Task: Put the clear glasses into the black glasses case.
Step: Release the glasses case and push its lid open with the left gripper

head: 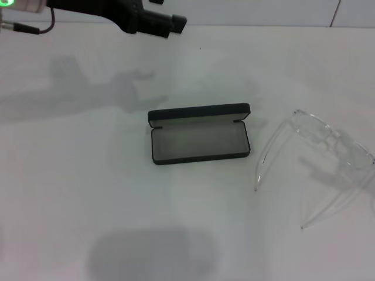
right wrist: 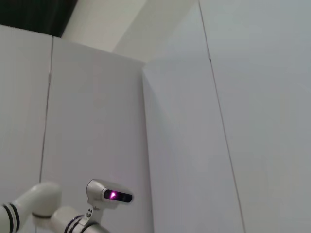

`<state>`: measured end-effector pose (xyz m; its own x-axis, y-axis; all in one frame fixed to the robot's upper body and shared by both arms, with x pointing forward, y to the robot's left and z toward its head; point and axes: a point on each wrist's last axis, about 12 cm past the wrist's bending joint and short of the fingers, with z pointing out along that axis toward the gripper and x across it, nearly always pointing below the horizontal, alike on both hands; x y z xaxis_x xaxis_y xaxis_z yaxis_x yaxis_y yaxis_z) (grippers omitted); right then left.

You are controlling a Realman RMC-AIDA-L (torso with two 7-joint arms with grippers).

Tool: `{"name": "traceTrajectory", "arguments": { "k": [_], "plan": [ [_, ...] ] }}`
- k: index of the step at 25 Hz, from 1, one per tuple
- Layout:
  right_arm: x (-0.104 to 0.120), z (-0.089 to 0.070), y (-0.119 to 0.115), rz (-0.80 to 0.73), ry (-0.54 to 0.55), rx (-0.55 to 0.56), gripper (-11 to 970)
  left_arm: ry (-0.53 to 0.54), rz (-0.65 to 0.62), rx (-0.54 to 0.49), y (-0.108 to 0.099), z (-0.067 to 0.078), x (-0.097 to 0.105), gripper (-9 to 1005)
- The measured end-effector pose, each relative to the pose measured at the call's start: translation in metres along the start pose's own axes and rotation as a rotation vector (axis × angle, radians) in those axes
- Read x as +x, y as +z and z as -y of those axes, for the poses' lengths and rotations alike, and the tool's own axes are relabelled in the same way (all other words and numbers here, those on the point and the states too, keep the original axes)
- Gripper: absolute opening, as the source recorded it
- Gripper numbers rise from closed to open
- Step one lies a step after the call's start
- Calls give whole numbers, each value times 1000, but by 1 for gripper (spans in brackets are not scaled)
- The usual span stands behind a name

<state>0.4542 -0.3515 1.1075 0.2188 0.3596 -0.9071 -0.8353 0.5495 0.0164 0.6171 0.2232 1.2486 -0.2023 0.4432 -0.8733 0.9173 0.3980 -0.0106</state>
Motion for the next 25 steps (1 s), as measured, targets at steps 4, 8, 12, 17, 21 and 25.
{"name": "traceTrajectory", "arguments": {
  "k": [4,8,12,17,21,25],
  "plan": [
    [1,2,2,-10,-6,6,872,43,-194,-49,17,3,-9,737],
    [4,5,8,-27,-3,-7,872,89,-362,-57,38,11,-8,736],
    [6,7,11,-38,-3,-2,872,129,-466,-52,60,23,-4,735],
    [7,9,12,-44,-3,6,873,176,-495,-47,79,35,-1,735],
    [7,9,12,-44,-4,9,873,204,-523,-25,91,44,-2,735],
    [9,10,13,-52,-4,20,873,223,-539,7,101,54,-1,734]
  ]
}}
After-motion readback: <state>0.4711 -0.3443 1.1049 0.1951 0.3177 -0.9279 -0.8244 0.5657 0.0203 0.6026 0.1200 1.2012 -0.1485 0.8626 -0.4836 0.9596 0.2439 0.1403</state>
